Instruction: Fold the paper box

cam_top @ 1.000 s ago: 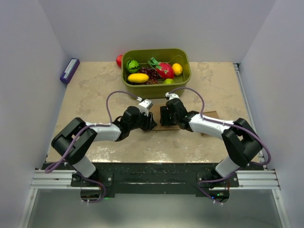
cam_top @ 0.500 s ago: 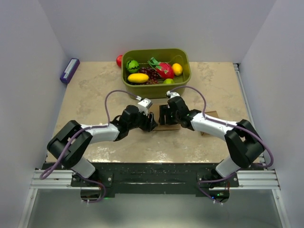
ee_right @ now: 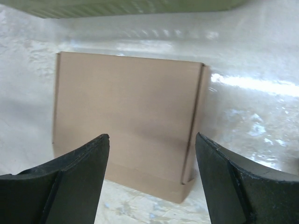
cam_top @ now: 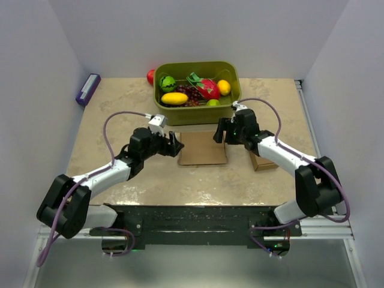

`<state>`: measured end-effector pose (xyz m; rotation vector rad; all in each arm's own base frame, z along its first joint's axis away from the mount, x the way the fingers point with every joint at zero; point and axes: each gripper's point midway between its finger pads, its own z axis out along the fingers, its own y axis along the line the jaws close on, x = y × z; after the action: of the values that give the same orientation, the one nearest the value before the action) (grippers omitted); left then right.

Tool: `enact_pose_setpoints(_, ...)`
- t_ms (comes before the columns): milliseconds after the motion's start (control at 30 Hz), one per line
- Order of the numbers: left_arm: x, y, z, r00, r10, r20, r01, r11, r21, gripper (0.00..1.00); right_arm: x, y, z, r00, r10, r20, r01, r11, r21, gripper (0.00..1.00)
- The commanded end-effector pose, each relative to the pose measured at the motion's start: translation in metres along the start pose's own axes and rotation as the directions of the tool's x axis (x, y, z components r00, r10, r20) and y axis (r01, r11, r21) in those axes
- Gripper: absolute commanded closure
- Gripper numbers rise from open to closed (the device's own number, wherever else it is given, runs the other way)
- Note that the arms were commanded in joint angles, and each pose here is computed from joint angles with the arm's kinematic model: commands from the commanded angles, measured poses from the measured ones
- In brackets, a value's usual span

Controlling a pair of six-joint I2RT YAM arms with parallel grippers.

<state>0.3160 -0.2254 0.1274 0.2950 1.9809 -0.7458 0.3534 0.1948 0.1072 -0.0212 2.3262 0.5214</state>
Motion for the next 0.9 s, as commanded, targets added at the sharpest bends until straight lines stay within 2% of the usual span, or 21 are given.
enact_pose_setpoints(0, 0.011, -0.006, -0.013, 0.999, -0.037, -0.014, 0.038, 0.999, 0.038, 0.2, 0.011, -0.012, 0.011, 0.999, 0.034, -0.034, -0.036, 0.997, -0.065, 0.26)
enact_pose_setpoints(167, 0.021, -0.004, -0.025, 0.998, -0.058, -0.014, 0.058, 0.998, 0.03, 0.2, 0.02, -0.026, 0.023, 0.995, 0.086, -0.053, -0.09, 0.992, -0.093, 0.34)
enact_pose_setpoints(200, 0.021, -0.003, -0.026, 0.998, -0.059, -0.01, 0.059, 0.998, 0.027, 0.2, 0.023, -0.027, 0.024, 0.993, 0.094, -0.064, -0.1, 0.99, -0.103, 0.39)
enact_pose_setpoints(400, 0.018, -0.001, -0.032, 0.998, -0.063, 0.002, 0.063, 0.998, 0.007, 0.2, 0.04, -0.037, 0.036, 0.984, 0.148, -0.102, -0.161, 0.977, -0.14, 0.53)
enact_pose_setpoints(600, 0.013, 0.001, -0.034, 0.998, -0.066, 0.015, 0.066, 0.998, -0.007, 0.19, 0.046, -0.036, 0.039, 0.978, 0.168, -0.126, -0.188, 0.966, -0.174, 0.76)
enact_pose_setpoints(867, 0.006, 0.009, -0.04, 0.997, -0.073, 0.031, 0.074, 0.997, -0.037, 0.19, 0.058, -0.037, 0.04, 0.969, 0.193, -0.157, -0.22, 0.958, -0.184, 0.88)
